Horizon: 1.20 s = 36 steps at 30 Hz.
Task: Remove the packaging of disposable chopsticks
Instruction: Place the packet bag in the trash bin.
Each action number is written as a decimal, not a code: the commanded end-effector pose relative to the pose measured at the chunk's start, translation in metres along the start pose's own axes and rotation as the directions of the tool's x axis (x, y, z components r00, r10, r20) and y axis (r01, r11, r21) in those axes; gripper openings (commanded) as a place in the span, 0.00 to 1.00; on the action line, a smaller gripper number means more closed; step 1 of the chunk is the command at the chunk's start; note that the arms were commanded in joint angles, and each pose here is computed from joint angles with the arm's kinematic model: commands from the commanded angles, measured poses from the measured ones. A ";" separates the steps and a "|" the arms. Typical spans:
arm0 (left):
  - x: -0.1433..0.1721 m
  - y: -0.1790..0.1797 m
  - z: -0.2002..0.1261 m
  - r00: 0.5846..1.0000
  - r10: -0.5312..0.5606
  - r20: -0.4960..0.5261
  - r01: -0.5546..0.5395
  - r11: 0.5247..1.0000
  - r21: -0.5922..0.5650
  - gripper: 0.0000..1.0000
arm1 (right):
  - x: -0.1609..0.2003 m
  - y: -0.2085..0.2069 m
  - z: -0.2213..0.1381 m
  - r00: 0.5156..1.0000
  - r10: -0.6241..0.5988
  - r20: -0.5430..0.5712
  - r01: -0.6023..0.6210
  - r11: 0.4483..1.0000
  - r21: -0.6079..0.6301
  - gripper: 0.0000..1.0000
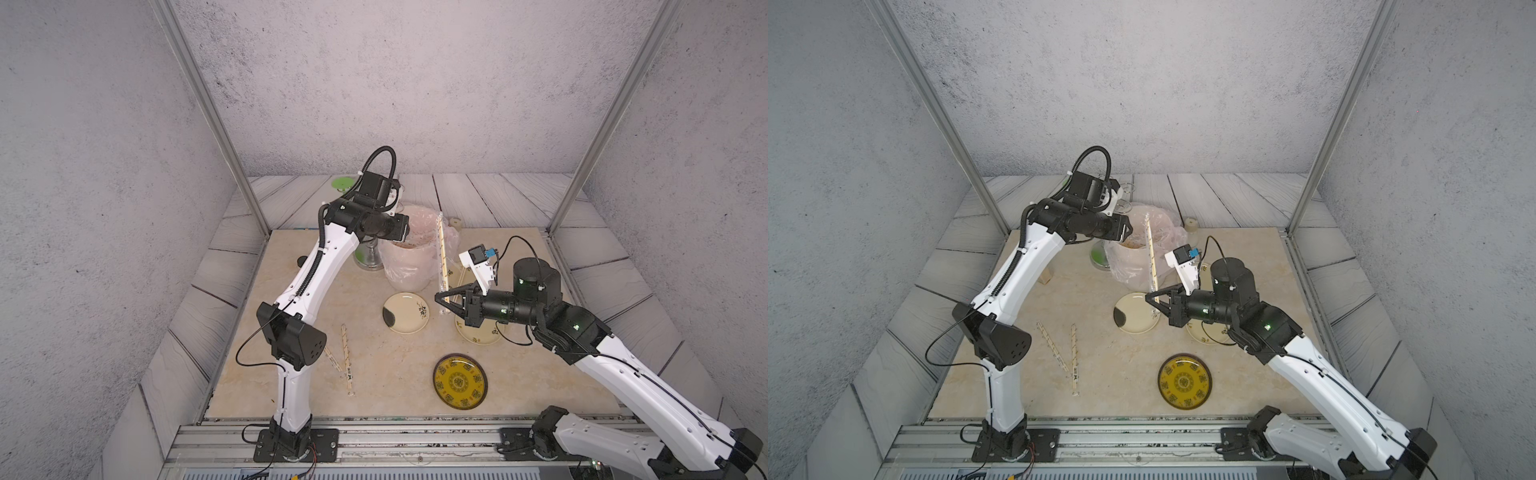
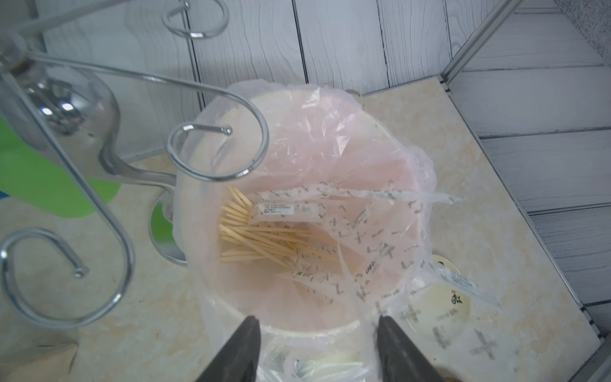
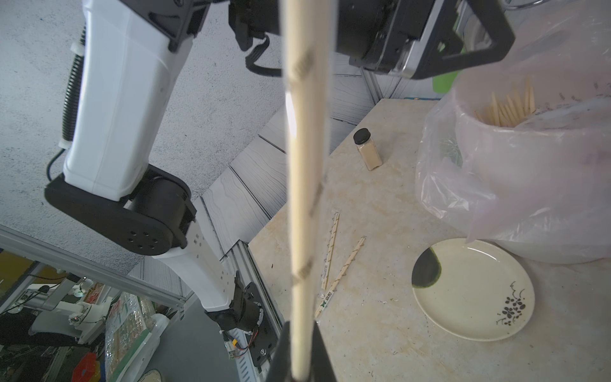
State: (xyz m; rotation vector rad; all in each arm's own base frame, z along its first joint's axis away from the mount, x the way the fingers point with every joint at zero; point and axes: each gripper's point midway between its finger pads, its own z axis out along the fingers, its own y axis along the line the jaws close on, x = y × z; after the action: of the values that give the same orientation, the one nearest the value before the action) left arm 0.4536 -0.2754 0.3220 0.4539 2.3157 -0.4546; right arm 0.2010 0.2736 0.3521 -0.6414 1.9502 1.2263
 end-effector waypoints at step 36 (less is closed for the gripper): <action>0.026 0.002 0.003 0.998 0.008 -0.069 -0.009 1.000 -0.019 0.54 | 0.005 -0.007 0.005 0.999 0.023 -0.028 -0.023 1.000 0.016 0.00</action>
State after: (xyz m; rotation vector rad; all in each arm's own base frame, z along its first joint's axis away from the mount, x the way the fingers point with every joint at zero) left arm 0.4462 -0.2721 0.3134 0.4567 2.3409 -0.4504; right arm 0.2028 0.2751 0.3435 -0.6341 1.9895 1.2245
